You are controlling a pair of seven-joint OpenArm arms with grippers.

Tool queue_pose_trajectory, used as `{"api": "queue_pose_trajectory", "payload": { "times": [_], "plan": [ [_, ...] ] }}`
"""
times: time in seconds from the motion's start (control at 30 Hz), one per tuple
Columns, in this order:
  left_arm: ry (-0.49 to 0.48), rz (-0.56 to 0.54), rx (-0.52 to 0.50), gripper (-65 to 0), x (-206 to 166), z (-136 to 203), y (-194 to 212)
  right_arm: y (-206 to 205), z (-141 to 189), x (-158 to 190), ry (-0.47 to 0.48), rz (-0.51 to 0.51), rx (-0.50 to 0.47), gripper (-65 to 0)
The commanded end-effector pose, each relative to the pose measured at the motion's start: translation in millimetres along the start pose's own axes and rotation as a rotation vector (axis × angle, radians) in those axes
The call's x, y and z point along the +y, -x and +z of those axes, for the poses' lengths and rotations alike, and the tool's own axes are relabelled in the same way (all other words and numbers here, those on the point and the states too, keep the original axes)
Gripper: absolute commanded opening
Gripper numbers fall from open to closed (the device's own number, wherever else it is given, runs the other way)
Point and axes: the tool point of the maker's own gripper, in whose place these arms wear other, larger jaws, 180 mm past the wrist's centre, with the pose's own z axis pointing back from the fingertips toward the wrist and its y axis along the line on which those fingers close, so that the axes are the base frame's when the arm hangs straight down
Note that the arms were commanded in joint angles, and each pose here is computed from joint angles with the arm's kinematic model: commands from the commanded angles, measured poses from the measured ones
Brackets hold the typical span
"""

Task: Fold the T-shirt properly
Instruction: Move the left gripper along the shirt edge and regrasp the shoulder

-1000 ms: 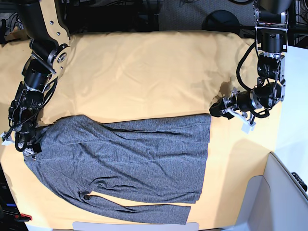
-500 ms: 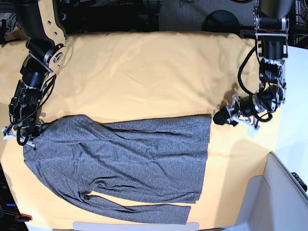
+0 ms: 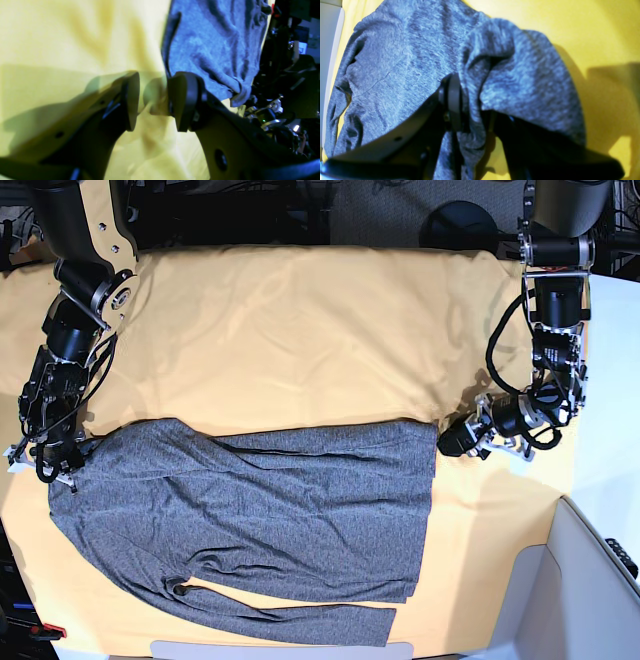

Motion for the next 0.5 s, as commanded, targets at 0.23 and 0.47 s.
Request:
{"api": "queue_pose_trajectory", "payload": {
  "times": [0.23, 0.47],
  "plan": [
    [-0.025, -0.005, 0.086, -40.0, -4.1, -17.6, 26.4, -15.6, 2.0, 7.3, -0.007, -0.001, -0.026, -50.8],
    [0.016, -0.068, 0.079, -40.0, -28.1, -12.1, 19.0, -15.1, 1.9, 6.5, -0.006, -0.001, -0.026, -50.9]
  ]
}}
